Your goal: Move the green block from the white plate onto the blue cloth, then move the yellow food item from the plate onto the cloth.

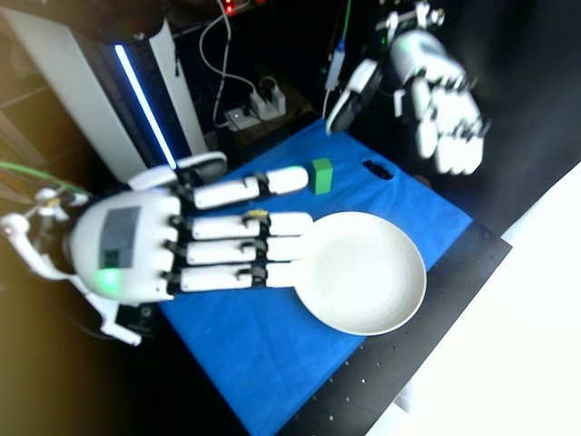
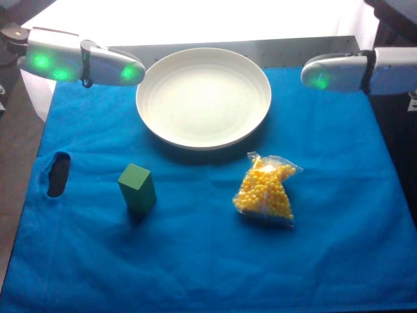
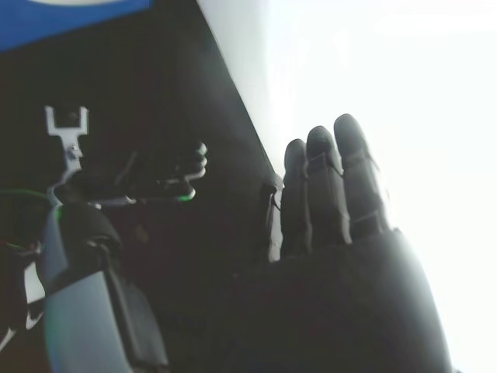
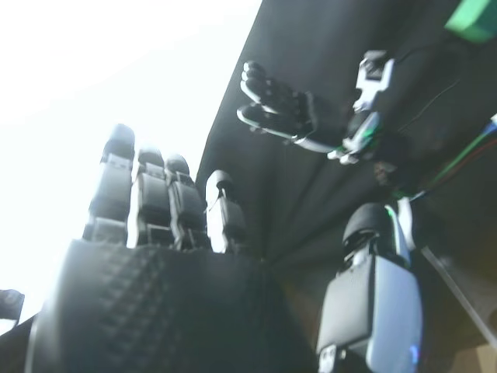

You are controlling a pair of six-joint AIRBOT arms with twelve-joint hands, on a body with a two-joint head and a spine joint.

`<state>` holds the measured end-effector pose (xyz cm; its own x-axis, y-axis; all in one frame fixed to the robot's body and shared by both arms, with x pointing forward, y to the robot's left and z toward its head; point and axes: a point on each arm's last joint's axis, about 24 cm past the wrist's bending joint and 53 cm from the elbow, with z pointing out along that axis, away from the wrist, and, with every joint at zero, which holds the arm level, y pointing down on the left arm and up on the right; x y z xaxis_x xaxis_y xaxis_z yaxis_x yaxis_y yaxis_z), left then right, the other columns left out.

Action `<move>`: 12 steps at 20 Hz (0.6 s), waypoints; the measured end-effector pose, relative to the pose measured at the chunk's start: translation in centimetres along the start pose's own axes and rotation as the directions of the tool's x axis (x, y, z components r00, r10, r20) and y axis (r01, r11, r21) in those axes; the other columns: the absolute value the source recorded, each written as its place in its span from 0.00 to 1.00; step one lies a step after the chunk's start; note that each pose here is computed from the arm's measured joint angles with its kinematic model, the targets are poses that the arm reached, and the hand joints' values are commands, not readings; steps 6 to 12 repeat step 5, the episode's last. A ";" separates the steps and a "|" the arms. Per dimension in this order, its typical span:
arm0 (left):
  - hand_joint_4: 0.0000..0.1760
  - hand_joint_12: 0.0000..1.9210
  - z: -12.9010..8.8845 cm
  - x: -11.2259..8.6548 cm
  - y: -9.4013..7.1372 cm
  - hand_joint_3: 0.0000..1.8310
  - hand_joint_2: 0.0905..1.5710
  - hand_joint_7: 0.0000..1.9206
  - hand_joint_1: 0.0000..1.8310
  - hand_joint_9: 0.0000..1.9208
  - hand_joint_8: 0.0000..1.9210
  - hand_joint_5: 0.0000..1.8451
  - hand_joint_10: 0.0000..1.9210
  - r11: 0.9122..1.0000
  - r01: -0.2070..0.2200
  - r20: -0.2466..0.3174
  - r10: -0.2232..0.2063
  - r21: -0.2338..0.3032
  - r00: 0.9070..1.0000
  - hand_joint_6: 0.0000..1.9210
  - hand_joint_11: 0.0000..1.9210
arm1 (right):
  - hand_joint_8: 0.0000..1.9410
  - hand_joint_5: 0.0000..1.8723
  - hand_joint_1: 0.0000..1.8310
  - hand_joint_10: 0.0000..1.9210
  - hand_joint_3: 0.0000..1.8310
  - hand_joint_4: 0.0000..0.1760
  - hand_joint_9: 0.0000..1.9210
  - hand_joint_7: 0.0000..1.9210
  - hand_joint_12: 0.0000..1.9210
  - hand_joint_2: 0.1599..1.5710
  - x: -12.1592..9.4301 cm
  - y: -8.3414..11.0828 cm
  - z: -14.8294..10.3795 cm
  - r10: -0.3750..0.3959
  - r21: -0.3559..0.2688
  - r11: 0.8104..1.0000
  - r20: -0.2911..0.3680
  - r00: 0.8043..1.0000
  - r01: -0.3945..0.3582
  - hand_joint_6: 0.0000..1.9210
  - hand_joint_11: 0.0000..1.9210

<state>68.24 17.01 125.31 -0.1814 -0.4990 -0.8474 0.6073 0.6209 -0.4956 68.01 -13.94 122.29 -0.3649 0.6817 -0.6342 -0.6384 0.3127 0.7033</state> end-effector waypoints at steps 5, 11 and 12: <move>0.99 0.10 -1.6 -0.7 -3.6 0.00 0.47 0.10 0.23 0.08 0.01 0.04 0.01 0.993 -0.013 0.057 0.007 0.113 0.998 0.00 0.00 | 0.00 0.00 0.27 0.00 0.00 0.95 0.03 0.02 0.24 0.49 -3.1 2.1 -0.4 0.038 -0.085 0.996 0.121 0.992 -0.028 0.00 0.00; 0.99 0.10 -1.6 -0.7 -3.6 0.00 0.47 0.10 0.23 0.08 0.01 0.04 0.01 0.993 -0.013 0.057 0.007 0.113 0.998 0.00 0.00 | 0.00 0.00 0.27 0.00 0.00 0.95 0.03 0.02 0.24 0.49 -3.1 2.1 -0.4 0.038 -0.085 0.996 0.121 0.992 -0.028 0.00 0.00; 0.99 0.10 -1.6 -0.7 -3.6 0.00 0.47 0.10 0.23 0.08 0.01 0.04 0.01 0.993 -0.013 0.057 0.007 0.113 0.998 0.00 0.00 | 0.00 0.00 0.27 0.00 0.00 0.95 0.03 0.02 0.24 0.49 -3.1 2.1 -0.4 0.038 -0.085 0.996 0.121 0.992 -0.028 0.00 0.00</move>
